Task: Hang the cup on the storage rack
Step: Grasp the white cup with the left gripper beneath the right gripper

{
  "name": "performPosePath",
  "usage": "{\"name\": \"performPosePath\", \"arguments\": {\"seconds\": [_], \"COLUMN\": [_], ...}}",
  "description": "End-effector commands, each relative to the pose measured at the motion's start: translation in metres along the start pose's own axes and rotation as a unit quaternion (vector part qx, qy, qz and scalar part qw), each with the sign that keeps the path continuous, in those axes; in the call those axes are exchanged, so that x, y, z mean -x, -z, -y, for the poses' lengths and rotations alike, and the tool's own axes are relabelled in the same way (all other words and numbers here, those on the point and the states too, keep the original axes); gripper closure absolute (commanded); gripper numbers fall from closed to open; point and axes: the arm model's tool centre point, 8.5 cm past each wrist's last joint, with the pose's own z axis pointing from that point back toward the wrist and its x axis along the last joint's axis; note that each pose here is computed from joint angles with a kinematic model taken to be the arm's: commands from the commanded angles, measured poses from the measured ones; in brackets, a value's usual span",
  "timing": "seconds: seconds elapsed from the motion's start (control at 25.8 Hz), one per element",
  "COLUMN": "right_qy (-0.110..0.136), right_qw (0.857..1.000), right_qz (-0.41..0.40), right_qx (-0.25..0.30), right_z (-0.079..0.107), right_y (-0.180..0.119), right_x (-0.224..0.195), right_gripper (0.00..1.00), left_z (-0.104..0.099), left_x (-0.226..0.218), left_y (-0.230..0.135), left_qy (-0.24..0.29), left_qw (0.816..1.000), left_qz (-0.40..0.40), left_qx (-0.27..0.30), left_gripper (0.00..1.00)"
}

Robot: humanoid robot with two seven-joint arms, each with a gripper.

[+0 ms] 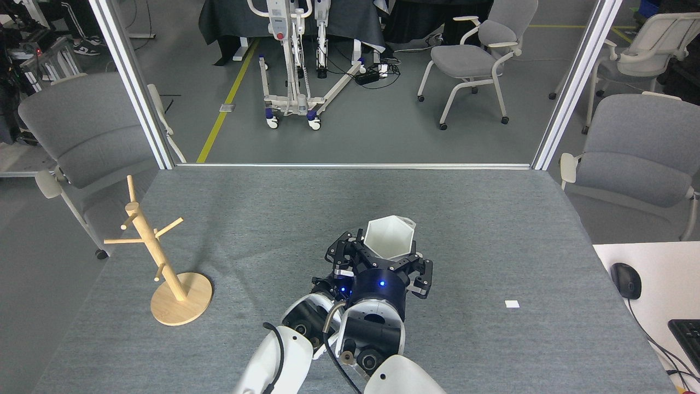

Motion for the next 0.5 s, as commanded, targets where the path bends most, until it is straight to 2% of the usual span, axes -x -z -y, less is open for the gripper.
{"name": "performPosePath", "arguments": {"seconds": [0.0, 0.12, 0.31, 0.47], "right_qy": [-0.021, -0.012, 0.008, 0.044], "right_qw": [0.999, 0.999, 0.994, 0.986], "right_qz": [0.028, 0.035, 0.041, 0.028], "right_qx": [0.006, 0.020, 0.105, 0.157], "right_z": [0.001, 0.006, 0.026, 0.049], "right_y": [-0.001, -0.004, -0.009, -0.007], "right_x": [-0.008, -0.016, -0.021, -0.019], "right_gripper": [0.01, 0.01, 0.02, 0.02], "left_z": [0.003, 0.011, 0.030, 0.044], "left_x": [-0.007, -0.008, -0.016, -0.024], "left_y": [-0.001, -0.001, -0.006, -0.014], "left_qy": [0.002, -0.002, -0.011, -0.021], "left_qw": [1.000, 0.999, 0.999, 0.998], "left_qz": [0.030, 0.031, 0.035, 0.040], "left_qx": [0.005, 0.015, 0.037, 0.050], "left_gripper": [1.00, 1.00, 1.00, 1.00]}}
